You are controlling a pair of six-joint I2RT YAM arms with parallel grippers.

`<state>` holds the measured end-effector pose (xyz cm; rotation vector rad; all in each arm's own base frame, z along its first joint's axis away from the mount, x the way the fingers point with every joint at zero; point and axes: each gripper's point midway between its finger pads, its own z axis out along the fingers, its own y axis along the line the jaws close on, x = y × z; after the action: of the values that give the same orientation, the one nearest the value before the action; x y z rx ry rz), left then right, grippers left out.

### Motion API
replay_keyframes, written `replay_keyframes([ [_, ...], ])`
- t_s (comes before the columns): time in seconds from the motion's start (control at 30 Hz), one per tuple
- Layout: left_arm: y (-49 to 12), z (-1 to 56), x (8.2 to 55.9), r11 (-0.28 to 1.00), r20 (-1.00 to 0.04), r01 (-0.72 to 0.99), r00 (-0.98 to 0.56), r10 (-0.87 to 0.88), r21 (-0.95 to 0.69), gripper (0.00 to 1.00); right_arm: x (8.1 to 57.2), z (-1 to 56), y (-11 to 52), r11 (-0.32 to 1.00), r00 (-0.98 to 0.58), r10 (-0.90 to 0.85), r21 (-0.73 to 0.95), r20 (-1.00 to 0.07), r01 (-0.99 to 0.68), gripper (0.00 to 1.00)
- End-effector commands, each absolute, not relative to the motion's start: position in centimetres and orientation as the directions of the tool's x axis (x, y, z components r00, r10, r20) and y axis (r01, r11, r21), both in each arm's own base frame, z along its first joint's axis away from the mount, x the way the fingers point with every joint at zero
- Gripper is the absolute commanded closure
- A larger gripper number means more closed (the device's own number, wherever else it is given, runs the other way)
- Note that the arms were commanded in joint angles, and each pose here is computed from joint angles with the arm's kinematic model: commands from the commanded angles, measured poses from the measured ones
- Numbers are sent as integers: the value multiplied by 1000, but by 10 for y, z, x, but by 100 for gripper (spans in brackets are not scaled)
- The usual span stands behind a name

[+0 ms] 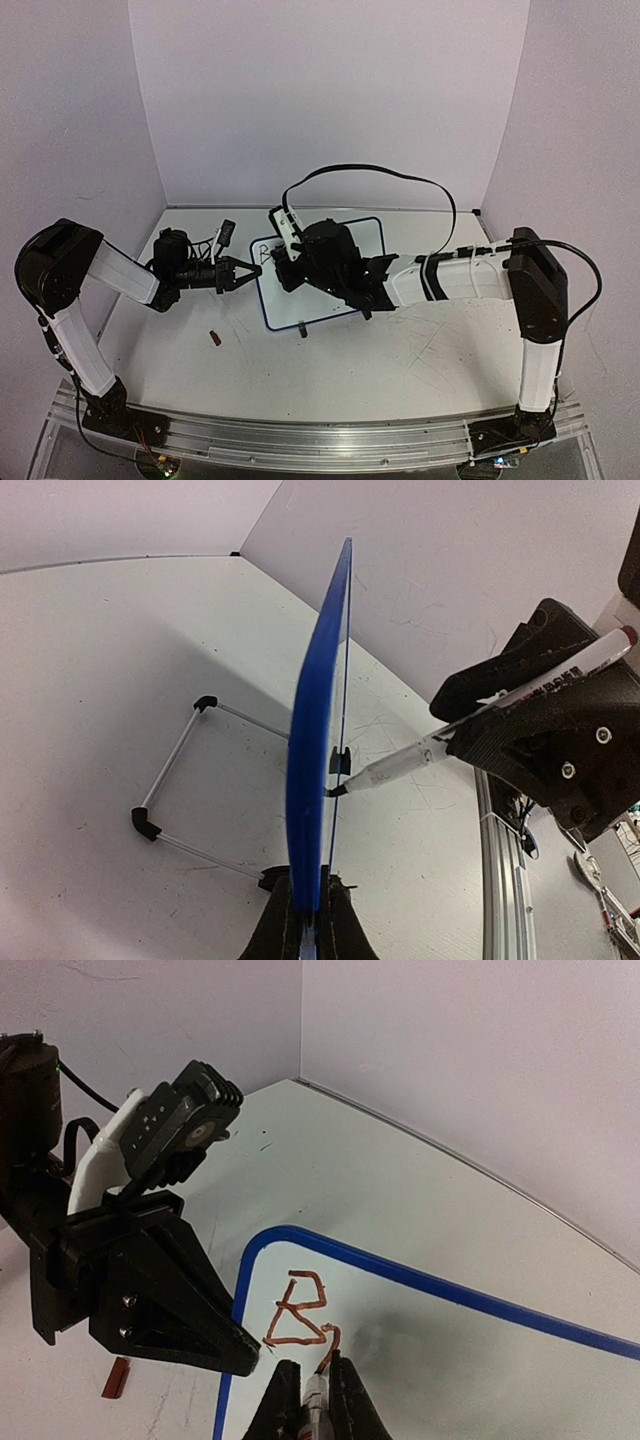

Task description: Write a sentence on the whiteboard

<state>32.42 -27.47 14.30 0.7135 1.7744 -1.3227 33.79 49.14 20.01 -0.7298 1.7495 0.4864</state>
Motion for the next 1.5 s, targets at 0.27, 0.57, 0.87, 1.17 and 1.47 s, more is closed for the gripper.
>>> replay_keyframes([
  [0.27, -275, 159, 322, 286, -894, 855, -447, -18, -433, 100, 354, 233, 490, 770, -123, -190, -70, -974, -635, 100],
  [0.57, -275, 159, 321, 284, -894, 855, -447, -17, -433, 100, 363, 240, 485, 799, -108, -183, -83, -977, -595, 100],
  [0.87, -275, 158, 322, 287, -895, 855, -446, -16, -432, 100, 352, 248, 476, 788, -114, -164, -61, -980, -613, 100],
  [1.17, -275, 158, 322, 289, -894, 854, -447, -17, -433, 100, 337, 274, 468, 730, -81, -64, 8, -995, -683, 100],
  [1.47, -275, 161, 321, 286, -894, 855, -447, -19, -433, 100, 354, 263, 478, 745, -95, -87, -2, -992, -667, 100],
])
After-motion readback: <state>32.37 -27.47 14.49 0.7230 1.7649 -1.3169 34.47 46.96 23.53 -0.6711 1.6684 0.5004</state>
